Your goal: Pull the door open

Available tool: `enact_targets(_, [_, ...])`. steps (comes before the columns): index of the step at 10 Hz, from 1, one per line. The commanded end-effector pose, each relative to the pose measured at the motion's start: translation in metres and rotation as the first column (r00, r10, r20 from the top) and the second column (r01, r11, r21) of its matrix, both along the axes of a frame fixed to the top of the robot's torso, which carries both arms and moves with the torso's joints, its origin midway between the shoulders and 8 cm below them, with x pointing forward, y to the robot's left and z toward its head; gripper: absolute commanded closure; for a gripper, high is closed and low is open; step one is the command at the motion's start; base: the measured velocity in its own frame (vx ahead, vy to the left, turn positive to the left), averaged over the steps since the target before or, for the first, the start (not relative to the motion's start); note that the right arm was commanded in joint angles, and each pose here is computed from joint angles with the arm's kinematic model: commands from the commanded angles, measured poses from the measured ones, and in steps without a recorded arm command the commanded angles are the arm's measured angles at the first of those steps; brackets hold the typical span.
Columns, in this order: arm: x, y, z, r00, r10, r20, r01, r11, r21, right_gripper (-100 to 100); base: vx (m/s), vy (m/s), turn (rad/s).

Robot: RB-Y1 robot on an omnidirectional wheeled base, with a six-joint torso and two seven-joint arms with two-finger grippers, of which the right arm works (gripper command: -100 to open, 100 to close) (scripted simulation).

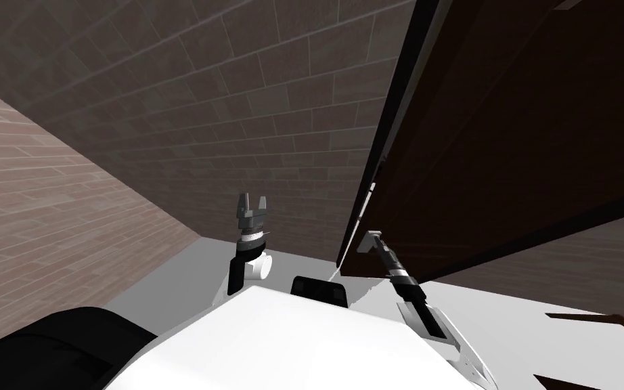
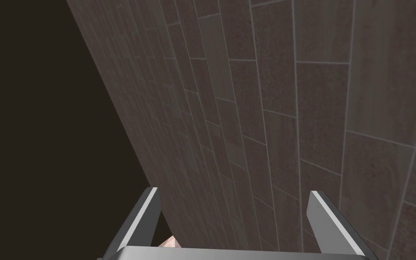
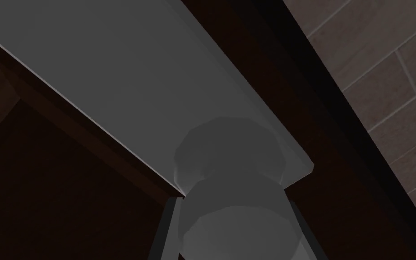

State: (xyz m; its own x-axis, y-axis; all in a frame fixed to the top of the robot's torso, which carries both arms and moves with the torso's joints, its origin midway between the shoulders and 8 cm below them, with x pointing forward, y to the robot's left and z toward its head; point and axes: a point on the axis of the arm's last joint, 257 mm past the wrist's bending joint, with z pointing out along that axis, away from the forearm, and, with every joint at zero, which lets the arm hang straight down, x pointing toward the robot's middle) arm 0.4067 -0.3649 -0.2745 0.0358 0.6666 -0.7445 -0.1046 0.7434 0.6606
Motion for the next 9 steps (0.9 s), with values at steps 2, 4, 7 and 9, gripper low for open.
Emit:
enact_targets(2, [-0.0015,0.0108,0.0021,0.9999,0.011,0.010,-0.012,0.991,0.131,100,-0.063,-0.044,0.086])
enact_targets(4, [-0.0026,0.0102,0.0035,0.9999,0.006,0.014,-0.008,0.979,0.202,100,-0.075,-0.049,0.121])
enact_targets(7, [-0.0049,0.0088,0.0060,0.9998,-0.005,0.021,-0.003,0.940,0.342,100,-0.070,-0.049,0.127])
enact_targets(9, [-0.0075,0.0072,0.0080,0.9995,-0.018,0.028,0.003,0.884,0.467,100,-0.086,-0.045,0.152])
